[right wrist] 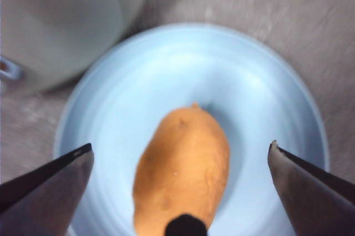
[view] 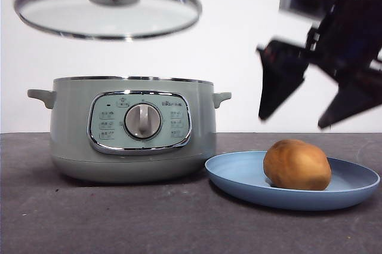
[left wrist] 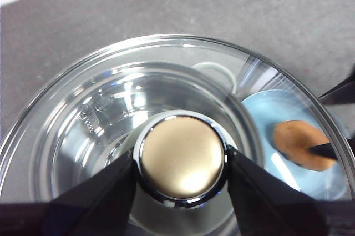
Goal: Take the potato out from the steamer,put the potato on the plate,close the lid
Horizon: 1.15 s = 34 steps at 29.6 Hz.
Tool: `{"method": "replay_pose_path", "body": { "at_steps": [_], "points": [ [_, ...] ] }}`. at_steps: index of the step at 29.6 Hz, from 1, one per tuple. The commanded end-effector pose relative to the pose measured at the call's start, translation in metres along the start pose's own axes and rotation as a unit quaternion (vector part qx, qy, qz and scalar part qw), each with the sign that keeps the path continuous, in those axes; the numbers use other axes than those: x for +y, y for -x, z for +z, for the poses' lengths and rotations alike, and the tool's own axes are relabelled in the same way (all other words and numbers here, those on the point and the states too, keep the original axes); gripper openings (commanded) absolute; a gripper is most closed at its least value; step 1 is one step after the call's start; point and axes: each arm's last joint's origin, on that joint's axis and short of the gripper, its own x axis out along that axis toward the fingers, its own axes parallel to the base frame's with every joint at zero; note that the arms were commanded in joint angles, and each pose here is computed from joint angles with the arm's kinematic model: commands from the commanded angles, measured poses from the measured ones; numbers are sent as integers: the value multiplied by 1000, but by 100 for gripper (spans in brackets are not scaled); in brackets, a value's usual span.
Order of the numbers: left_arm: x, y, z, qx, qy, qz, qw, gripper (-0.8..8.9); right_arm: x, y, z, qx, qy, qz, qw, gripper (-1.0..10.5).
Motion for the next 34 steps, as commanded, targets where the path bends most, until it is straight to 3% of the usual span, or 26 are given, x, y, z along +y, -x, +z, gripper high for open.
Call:
{"method": "replay_pose_path", "body": {
  "at_steps": [1,5,11,14,28,30,33,34],
  "points": [
    [4,-12,8,-21,-16,8,1000,-9,1,20,4,-34,-1,1,999,599],
    [9,-35,8,-15,-25,7,1000,-9,3,54,6,-89,1,7,996,599],
    [17,-69,4,-7,-24,6,1000,-9,5,114,-1,-189,6,15,982,597],
    [20,-81,0,9,-20,3,1000,-9,5,132,-2,-216,2,-8,976,596],
    [17,-102,-9,40,-18,-7,999,-9,5,137,-3,-224,2,-6,975,596],
    [17,-102,-11,50,-16,-8,999,36,5,137,-3,-223,2,-6,975,596],
    [18,-102,-14,69,-14,17,997,421,5,137,-3,-223,2,-6,975,596],
    [18,-102,-14,72,-13,18,997,464,5,137,-3,-222,2,-6,975,596]
  ]
}}
